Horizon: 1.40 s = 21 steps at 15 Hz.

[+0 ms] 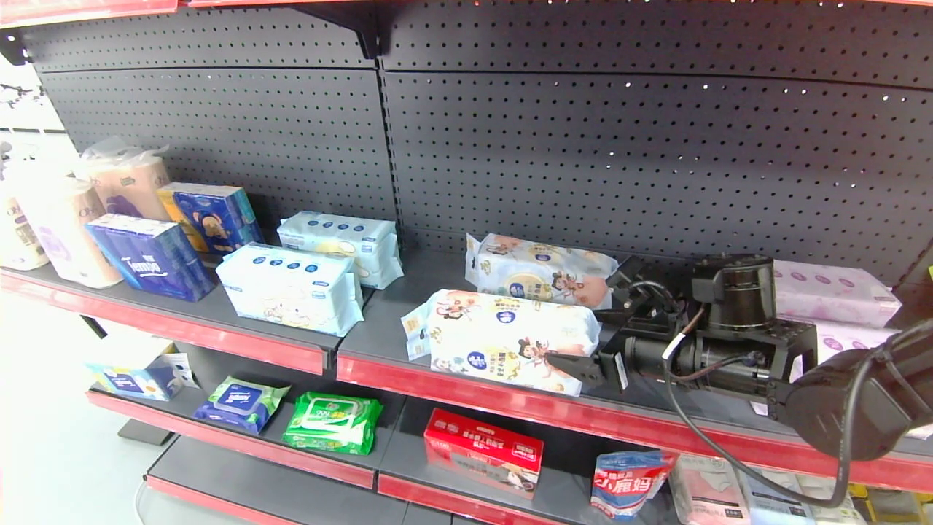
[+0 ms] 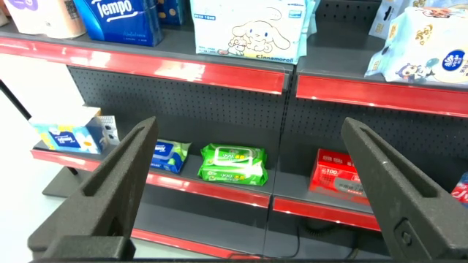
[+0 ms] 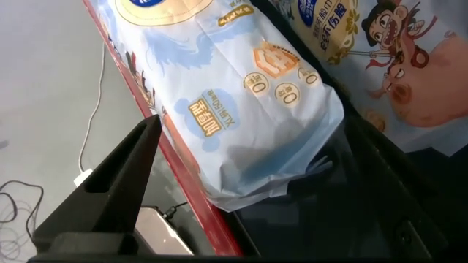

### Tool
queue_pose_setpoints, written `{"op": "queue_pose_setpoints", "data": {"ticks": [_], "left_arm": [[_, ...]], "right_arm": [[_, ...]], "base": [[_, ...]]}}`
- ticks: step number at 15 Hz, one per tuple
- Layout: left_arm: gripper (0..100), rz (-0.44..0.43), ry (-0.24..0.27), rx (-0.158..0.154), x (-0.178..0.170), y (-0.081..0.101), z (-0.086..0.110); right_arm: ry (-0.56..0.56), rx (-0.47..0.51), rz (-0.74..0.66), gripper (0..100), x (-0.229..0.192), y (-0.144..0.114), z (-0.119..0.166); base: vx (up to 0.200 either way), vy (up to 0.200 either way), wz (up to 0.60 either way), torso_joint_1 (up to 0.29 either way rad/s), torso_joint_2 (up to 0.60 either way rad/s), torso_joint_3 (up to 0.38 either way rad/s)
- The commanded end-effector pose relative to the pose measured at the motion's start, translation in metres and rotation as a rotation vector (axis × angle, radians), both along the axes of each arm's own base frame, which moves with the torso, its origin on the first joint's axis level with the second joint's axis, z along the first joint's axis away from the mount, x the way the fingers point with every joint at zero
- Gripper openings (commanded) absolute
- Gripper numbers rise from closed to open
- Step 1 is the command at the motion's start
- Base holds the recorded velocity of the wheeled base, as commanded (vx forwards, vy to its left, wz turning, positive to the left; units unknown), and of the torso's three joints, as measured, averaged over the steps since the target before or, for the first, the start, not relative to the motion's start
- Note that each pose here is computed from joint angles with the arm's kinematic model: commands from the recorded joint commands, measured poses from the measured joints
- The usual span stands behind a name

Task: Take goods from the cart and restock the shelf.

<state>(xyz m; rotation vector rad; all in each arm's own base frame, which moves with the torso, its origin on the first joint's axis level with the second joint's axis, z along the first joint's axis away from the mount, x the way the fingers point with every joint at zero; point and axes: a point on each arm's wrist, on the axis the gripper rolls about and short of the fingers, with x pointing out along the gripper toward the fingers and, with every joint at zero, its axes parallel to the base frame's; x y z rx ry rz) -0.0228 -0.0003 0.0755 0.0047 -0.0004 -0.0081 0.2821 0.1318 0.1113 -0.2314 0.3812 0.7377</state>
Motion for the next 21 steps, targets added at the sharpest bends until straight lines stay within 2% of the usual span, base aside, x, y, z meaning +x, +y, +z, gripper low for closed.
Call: {"op": "queue_pose_setpoints", "data": {"ticks": [1, 8, 9, 21], "left_arm": [[100, 0.0, -0.001, 0.0, 0.0, 0.0, 0.0001], [100, 0.0, -0.001, 0.0, 0.0, 0.0, 0.0001], [100, 0.0, 0.0, 0.0, 0.0, 0.0, 0.0], [100, 0.0, 0.0, 0.0, 0.0, 0.0, 0.0]], "right_arm": [[0.003, -0.002, 0.001, 100, 0.001, 0.0007, -0.0015], [0.001, -0.008, 0.011, 100, 0.0013, 0.0029, -0.0027], [0.003, -0.009, 0.011, 0, 0.0014, 0.003, -0.0032], [-0.019, -0.025, 0.005, 0, -0.003, -0.0008, 0.0006]], "base": [[0.0, 0.0, 0.0, 0.0, 0.0, 0.0], [0.0, 0.0, 0.0, 0.0, 0.0, 0.0], [0.0, 0.0, 0.0, 0.0, 0.0, 0.0], [0.0, 0.0, 0.0, 0.0, 0.0, 0.0]]}}
